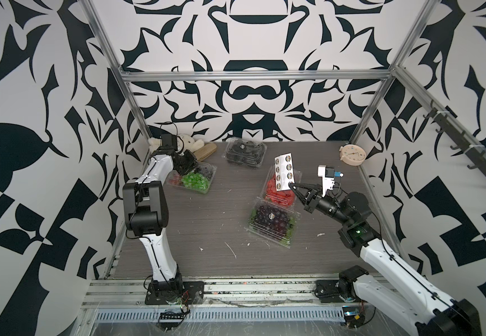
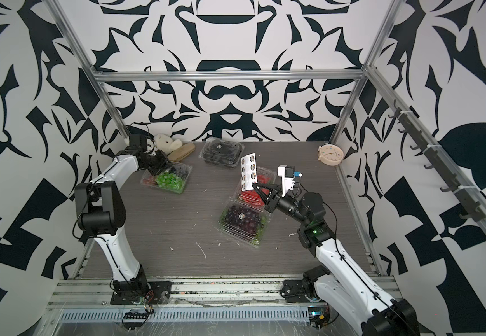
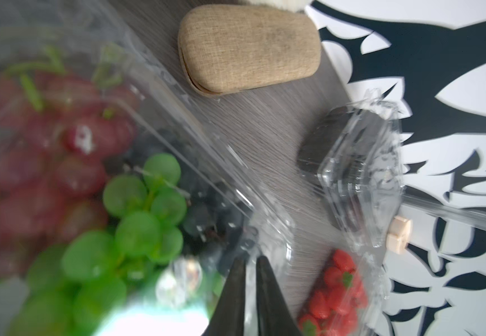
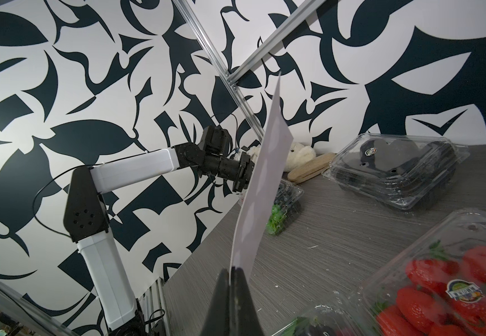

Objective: Label fruit boxes
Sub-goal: Stick the label on the fruit box, then place the label sticker at the center of the board.

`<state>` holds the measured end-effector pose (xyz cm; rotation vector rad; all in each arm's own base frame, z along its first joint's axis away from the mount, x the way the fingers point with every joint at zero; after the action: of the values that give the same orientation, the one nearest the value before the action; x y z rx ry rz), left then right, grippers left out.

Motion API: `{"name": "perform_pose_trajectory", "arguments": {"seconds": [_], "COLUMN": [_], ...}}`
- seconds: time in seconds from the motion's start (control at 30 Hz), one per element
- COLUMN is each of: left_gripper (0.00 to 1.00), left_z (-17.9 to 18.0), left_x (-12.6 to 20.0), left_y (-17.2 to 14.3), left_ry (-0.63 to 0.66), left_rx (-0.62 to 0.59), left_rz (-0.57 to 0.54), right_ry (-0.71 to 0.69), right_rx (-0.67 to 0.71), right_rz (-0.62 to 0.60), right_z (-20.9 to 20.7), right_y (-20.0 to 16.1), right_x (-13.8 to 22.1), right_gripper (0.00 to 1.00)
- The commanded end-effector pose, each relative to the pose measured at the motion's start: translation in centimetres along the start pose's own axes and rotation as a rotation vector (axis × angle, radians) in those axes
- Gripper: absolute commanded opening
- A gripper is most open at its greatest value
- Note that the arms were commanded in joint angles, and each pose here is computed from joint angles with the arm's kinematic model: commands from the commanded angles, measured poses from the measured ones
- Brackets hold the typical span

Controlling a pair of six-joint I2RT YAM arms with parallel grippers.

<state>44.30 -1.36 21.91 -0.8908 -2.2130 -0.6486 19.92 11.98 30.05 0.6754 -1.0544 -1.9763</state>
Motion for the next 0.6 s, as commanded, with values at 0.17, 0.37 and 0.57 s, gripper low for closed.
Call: {"name": "perform_pose_trajectory", "arguments": {"seconds": [0.17,0.37,0.57], "left_gripper": [0.52,0.81,0.95], "left_z": [-3.8,-2.9,-1.0], "left_x": [7.4,10.1,12.8], "left_y": [-4.4,-8.5,-11.6], "left_ry": [-0.167,-0.203,-0.214], "left_rx": [-0.076,-0.106,-0.127], "left_rz": [-0.122,-0.184,-0.262], "right_ry": [-0.251,-0.551,-0.718], "right_rx": [0.018,-0.081,-0.199], "right_rz": [-0.055,-0.023,-0.049], "right_z": [-1.6,-5.2,-8.8], "right_y": [0.0,-0.3,-1.1], "right_x": [1.1,3.1,5.9], "right_gripper": [0.00,0.00,0.00]}}
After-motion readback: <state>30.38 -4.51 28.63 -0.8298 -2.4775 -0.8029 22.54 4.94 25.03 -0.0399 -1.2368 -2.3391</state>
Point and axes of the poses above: each gripper's point midway between its finger pads, its own x axis back along the fingers, its own z axis along the line the jaws close on, y = z × x, the point moved 10 cm from there along x, back along the fingers, and after that the axes turned 4 degrees about x, right-handed, at the moved point
